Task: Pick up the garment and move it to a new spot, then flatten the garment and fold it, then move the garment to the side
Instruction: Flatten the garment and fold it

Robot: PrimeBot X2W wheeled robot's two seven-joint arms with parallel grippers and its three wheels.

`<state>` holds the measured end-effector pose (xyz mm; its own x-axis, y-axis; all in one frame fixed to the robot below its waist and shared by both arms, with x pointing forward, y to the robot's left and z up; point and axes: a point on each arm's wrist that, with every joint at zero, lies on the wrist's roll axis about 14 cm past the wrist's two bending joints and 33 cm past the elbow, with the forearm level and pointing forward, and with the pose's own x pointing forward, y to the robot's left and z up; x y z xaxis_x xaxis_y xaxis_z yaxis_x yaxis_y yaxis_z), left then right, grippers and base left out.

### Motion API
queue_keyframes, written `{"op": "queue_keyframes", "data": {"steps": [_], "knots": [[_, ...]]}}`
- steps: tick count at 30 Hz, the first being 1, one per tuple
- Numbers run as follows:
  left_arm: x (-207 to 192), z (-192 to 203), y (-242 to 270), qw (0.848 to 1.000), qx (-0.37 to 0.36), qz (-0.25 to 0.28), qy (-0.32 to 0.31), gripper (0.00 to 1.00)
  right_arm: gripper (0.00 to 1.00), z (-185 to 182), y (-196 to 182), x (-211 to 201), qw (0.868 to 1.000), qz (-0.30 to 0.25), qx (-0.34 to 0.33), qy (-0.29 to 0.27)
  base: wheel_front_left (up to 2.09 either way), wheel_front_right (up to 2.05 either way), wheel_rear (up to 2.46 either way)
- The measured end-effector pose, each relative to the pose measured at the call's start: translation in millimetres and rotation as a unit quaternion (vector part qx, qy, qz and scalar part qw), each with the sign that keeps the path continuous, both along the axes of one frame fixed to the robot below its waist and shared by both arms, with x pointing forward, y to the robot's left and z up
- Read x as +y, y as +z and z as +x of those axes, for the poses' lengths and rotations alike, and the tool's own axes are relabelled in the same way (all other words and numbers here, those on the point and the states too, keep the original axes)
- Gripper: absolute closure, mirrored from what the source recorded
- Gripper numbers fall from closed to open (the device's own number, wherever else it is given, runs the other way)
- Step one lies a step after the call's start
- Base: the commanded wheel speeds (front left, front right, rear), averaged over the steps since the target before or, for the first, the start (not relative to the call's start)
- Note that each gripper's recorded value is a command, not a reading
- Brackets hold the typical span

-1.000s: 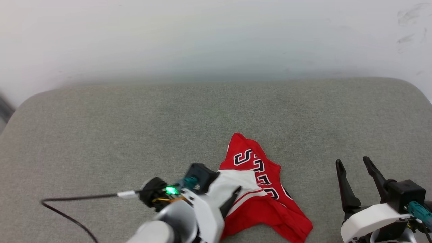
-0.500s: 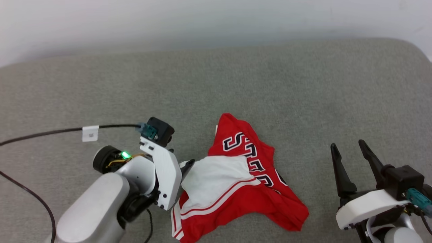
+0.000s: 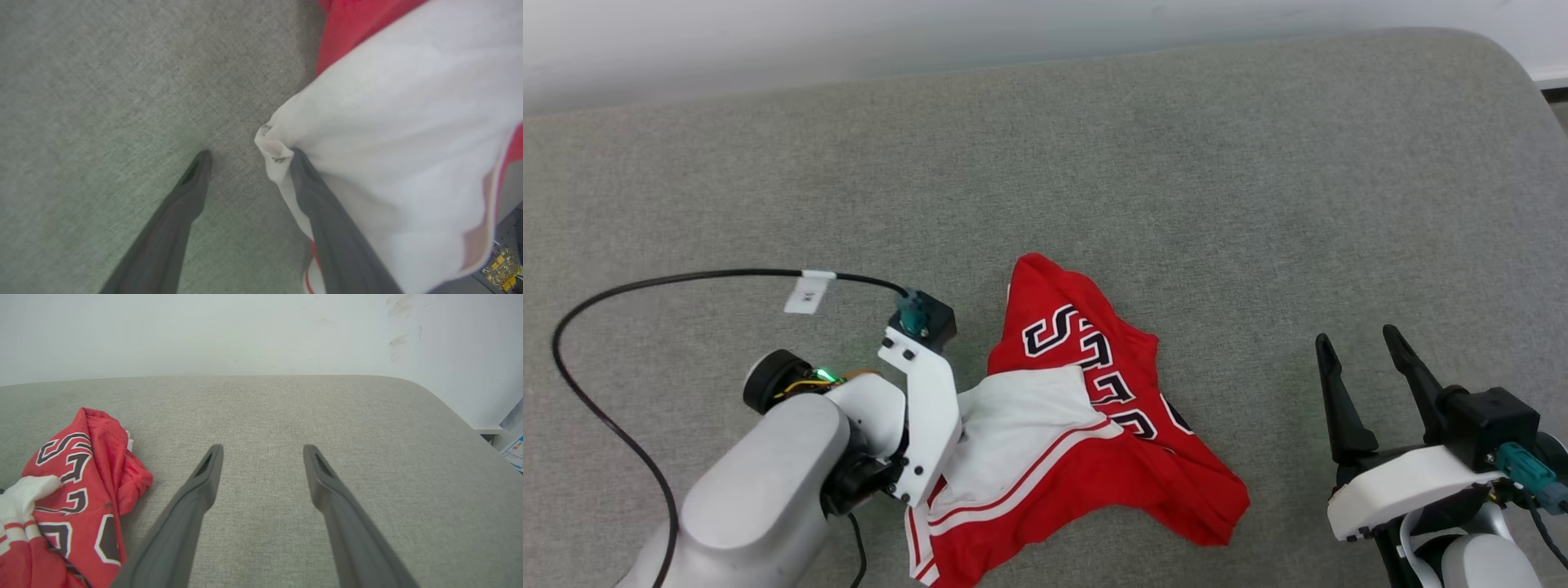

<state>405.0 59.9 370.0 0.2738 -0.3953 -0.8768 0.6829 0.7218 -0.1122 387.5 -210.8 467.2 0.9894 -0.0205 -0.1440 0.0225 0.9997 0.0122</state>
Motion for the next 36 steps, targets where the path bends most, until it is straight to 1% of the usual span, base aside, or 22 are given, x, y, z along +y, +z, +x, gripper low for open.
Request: {"op": "queue_keyframes", "data": {"steps": [1, 2, 6, 8, 10, 13, 15, 18, 20, 23, 26, 29, 31, 32, 33, 34, 35, 36], "knots": [[-2, -3, -1, 1.0, 0.002, 0.002, -0.007, 0.81, 0.0, 0, 0, 0, 1.0, 0.0, 0.0, 0.0, 0.0, 0.0, 0.0], [-3, -5, -1, 1.0, 0.0, 0.003, -0.011, 1.0, 0.0, 0, 1, 1, 1.0, 0.0, -0.001, 0.001, 0.0, 0.0, 0.0], [-12, -3, 7, 0.999, -0.043, -0.021, -0.009, 1.0, 0.0, 1, 4, 3, 1.0, 0.004, -0.007, 0.005, 0.0, 0.0, 0.0], [-12, 9, 20, 0.995, -0.089, -0.034, 0.01, 1.0, 0.0, 1, 6, 6, 1.0, 0.005, -0.01, 0.008, 0.0, 0.0, 0.0], [-6, 24, 40, 0.988, -0.139, -0.055, 0.041, 1.0, 0.0, 2, 9, 8, 1.0, 0.005, -0.014, 0.012, 0.0, 0.0, 0.0], [10, 45, 78, 0.97, -0.211, -0.087, 0.086, 1.0, 0.0, 2, 13, 14, 1.0, 0.008, -0.019, 0.02, 0.0, 0.0, 0.0], [33, 53, 98, 0.956, -0.25, -0.089, 0.121, 1.0, 0.0, 1, 16, 17, 0.999, 0.009, -0.022, 0.024, 0.0, 0.0, 0.0], [74, 51, 115, 0.936, -0.285, -0.088, 0.186, 1.0, 0.0, 1, 18, 22, 0.999, 0.008, -0.024, 0.033, 0.0, 0.0, 0.0], [98, 45, 125, 0.918, -0.299, -0.1, 0.24, 1.0, 0.0, 3, 22, 26, 0.999, 0.008, -0.031, 0.038, 0.0, 0.0, 0.0], [144, 24, 115, 0.895, -0.291, -0.088, 0.327, 1.0, 0.0, 3, 24, 28, 0.999, 0.009, -0.033, 0.042, 0.0, 0.0, 0.0], [178, -7, 86, 0.876, -0.254, -0.073, 0.403, 1.0, 0.0, 3, 24, 30, 0.998, 0.009, -0.033, 0.045, 0.0, 0.0, 0.0], [195, -39, 51, 0.861, -0.203, -0.065, 0.462, 1.0, 0.0, 4, 23, 31, 0.998, 0.009, -0.03, 0.045, 0.0, 0.0, 0.0], [200, -59, 29, 0.854, -0.17, -0.057, 0.488, 1.0, 0.0, 5, 23, 31, 0.999, 0.008, -0.029, 0.045, 0.0, 0.0, 0.0], [201, -66, 20, 0.849, -0.158, -0.058, 0.502, 1.0, 0.0, 5, 22, 31, 0.999, 0.007, -0.027, 0.045, 0.0, 0.0, 0.0], [201, -69, 15, 0.844, -0.154, -0.061, 0.51, 0.95, 0.0, 5, 22, 31, 0.999, 0.005, -0.027, 0.046, 0.0, 0.0, 0.0], [201, -71, 10, 0.841, -0.149, -0.065, 0.517, 0.7, 0.0, 5, 23, 31, 0.999, 0.005, -0.027, 0.046, 0.0, 0.0, 0.0], [200, -73, 5, 0.839, -0.144, -0.07, 0.52, 0.23, 0.0, 4, 24, 31, 0.999, 0.004, -0.029, 0.046, 0.0, 0.0, 0.0], [198, -73, 5, 0.837, -0.148, -0.075, 0.521, 0.0, 0.0, 4, 25, 30, 0.999, 0.003, -0.031, 0.045, 0.0, 0.0, 0.0]]}}
